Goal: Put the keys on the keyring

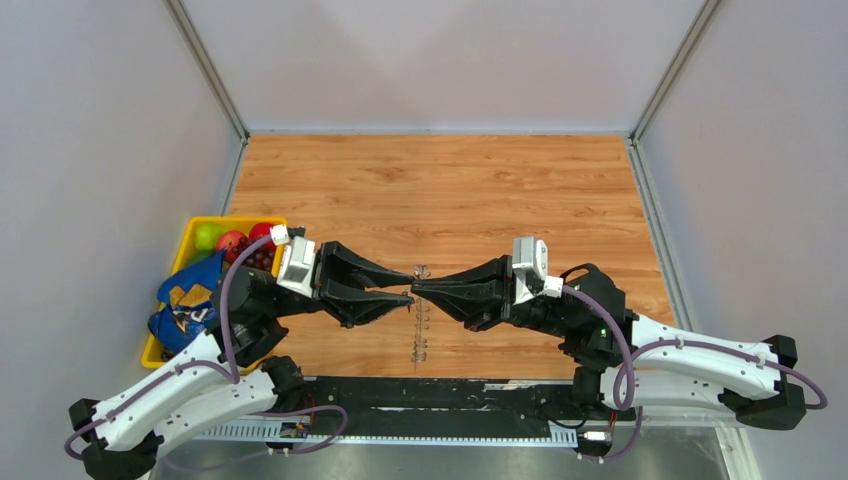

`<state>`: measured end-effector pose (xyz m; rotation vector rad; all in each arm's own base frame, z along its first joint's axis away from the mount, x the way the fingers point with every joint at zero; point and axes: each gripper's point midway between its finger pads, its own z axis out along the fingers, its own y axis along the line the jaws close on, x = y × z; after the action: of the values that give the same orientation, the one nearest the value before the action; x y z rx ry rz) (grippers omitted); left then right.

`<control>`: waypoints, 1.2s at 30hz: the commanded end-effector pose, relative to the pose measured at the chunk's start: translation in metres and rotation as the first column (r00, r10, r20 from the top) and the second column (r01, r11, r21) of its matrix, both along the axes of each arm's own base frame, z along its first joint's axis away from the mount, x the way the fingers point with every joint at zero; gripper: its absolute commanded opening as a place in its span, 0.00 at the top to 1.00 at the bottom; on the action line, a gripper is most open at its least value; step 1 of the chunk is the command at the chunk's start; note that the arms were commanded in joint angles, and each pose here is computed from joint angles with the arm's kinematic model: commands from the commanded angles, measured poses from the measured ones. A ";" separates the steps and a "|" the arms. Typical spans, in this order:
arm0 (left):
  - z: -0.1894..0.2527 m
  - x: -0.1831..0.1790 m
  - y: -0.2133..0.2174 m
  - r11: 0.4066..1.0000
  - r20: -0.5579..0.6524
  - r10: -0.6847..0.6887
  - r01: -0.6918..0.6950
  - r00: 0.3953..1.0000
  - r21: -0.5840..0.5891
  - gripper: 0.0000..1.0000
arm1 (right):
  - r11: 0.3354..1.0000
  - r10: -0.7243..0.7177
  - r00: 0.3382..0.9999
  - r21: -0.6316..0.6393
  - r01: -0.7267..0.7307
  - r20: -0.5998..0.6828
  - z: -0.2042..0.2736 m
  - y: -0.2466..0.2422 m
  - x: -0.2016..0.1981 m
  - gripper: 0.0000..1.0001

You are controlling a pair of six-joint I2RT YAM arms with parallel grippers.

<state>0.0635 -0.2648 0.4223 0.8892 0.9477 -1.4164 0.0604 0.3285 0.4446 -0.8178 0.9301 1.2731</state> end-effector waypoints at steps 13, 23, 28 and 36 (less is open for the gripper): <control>0.012 -0.003 -0.001 0.999 0.016 -0.019 0.019 1.000 -0.037 0.81 | 0.997 0.002 1.000 0.076 -0.004 0.025 0.026 -0.008 -0.004 1.00; 0.014 -0.005 0.001 0.999 0.027 -0.021 0.022 0.999 -0.046 1.00 | 0.999 -0.009 1.000 0.051 0.009 0.014 0.018 -0.009 -0.002 1.00; 0.008 -0.004 0.001 0.999 0.037 -0.009 0.008 0.999 0.034 1.00 | 0.999 -0.052 0.998 -0.005 0.052 0.023 0.015 -0.018 0.003 0.93; -0.010 -0.006 0.004 0.977 0.032 -0.006 -0.001 0.999 0.212 1.00 | 0.985 -0.087 0.996 -0.151 0.089 0.021 -0.002 -0.042 0.004 0.65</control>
<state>0.0640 -0.2690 0.4102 0.9917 1.0692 -1.3733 0.0643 0.3083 0.4369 -0.8694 1.0113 1.1795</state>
